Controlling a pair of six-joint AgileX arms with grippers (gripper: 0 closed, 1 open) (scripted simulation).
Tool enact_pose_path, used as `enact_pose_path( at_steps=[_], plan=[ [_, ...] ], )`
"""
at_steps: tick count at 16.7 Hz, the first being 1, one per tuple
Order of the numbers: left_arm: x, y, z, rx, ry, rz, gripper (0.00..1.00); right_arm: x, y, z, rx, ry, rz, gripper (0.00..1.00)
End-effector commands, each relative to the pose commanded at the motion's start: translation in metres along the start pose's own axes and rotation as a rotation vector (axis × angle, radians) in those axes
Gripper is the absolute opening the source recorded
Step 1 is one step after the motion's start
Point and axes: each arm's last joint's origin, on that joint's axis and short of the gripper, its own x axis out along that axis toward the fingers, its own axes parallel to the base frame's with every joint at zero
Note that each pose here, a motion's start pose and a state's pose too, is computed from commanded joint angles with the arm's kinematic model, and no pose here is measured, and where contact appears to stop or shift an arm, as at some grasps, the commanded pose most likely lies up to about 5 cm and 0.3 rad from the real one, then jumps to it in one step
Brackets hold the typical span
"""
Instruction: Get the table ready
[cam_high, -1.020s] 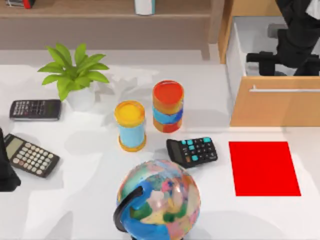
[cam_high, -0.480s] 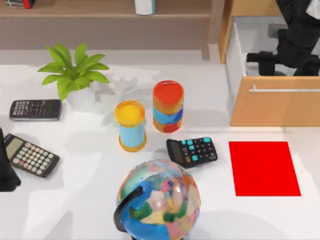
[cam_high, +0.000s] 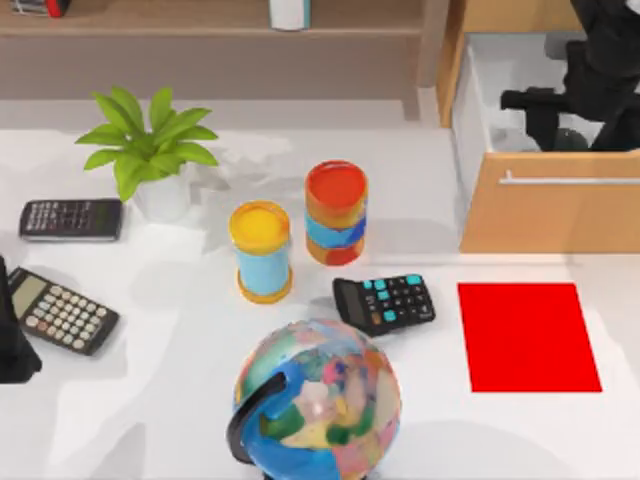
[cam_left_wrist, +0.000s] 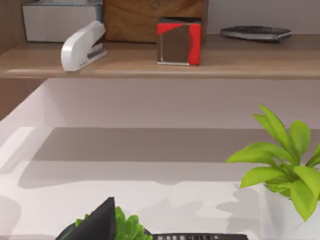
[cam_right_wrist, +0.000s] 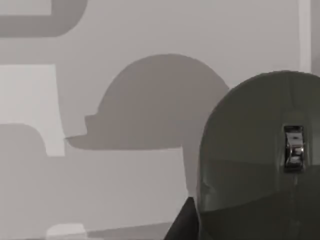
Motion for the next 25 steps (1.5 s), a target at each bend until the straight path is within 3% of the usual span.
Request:
enact_pose_path(
  at_steps=[4,9,13,18,25],
  plan=[
    [0.000,0.000,0.000,0.000,0.000,0.000,1.00,-0.051,-0.001,-0.012,0.012,-0.078,-0.002,0.00],
    [0.000,0.000,0.000,0.000,0.000,0.000,1.00,-0.127,0.007,-0.045,0.015,-0.236,0.046,0.00],
    [0.000,0.000,0.000,0.000,0.000,0.000,1.00,-0.151,0.019,-0.089,-0.019,-0.247,0.080,0.00],
    [0.000,0.000,0.000,0.000,0.000,0.000,1.00,-0.137,0.034,-0.143,-0.082,-0.169,0.101,0.00],
    [0.000,0.000,0.000,0.000,0.000,0.000,1.00,-0.061,0.039,-0.184,-0.121,-0.022,0.063,0.00]
  ],
)
